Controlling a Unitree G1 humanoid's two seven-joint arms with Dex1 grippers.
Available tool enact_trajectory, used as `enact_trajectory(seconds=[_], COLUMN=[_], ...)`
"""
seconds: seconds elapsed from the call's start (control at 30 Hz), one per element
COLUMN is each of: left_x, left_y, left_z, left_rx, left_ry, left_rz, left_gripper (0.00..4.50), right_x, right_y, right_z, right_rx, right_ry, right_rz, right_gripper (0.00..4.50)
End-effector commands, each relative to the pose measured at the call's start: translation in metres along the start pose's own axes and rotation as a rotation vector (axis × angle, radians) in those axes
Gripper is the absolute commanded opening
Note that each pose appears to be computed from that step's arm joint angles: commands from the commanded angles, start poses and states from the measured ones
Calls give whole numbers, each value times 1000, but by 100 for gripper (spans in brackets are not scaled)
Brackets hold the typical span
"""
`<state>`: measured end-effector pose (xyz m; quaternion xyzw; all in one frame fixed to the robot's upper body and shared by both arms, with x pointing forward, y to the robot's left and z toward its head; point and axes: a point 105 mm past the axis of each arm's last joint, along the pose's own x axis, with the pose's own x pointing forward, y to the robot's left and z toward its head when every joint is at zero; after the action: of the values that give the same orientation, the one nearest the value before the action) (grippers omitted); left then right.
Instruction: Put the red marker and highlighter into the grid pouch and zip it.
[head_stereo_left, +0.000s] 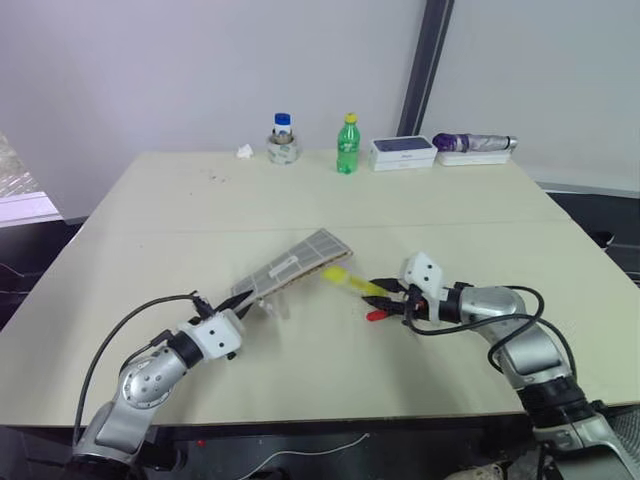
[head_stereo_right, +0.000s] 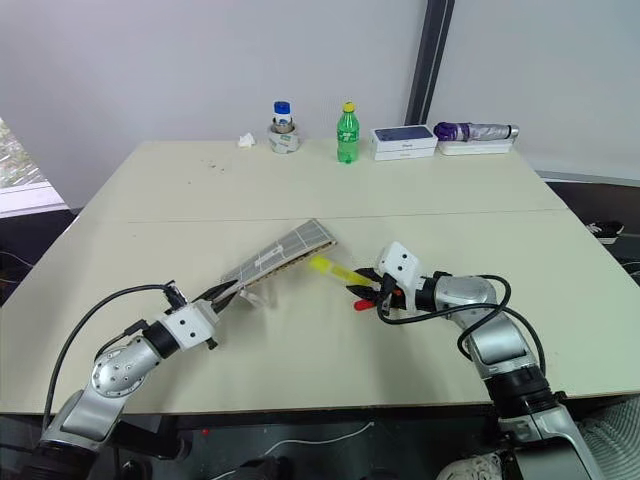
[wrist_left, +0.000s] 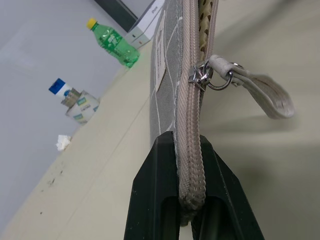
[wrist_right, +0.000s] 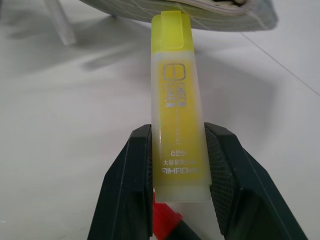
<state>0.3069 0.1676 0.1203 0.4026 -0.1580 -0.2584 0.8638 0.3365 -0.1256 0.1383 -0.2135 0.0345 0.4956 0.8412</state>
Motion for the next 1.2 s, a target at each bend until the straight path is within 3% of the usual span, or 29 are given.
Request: enact_trajectory(seconds=[0.03,0.27,0.47,0.63,0.8,0.97,1.2], left_x=[3,5,6,7,9,17,23], left_y=[12,13,11,4,-3,-5,2], left_z=[7,5,7,10,17,34,50], left_rx=[24,20,36,48,118,199,140], left_ry=[-18,-16,-27,-37,-65,-121,-168], left_rz=[45,48,36,10,-54,-122,-144], left_gripper=[0,0,0,0,0,0,0], right_x=[-6,-13,-9,-7,1,22,45], right_y=[17,15,6,1,-4,7,15], right_z=[18,26,9,13,6,13,25], right_rx=[-56,-56,-32,-21,6,-69,-257], right_ry=[-48,-73,-7,-23,49,119,150], right_rz=[110,122,56,30,-8,27,33], right_gripper=[91,91,91,91,91,91,91])
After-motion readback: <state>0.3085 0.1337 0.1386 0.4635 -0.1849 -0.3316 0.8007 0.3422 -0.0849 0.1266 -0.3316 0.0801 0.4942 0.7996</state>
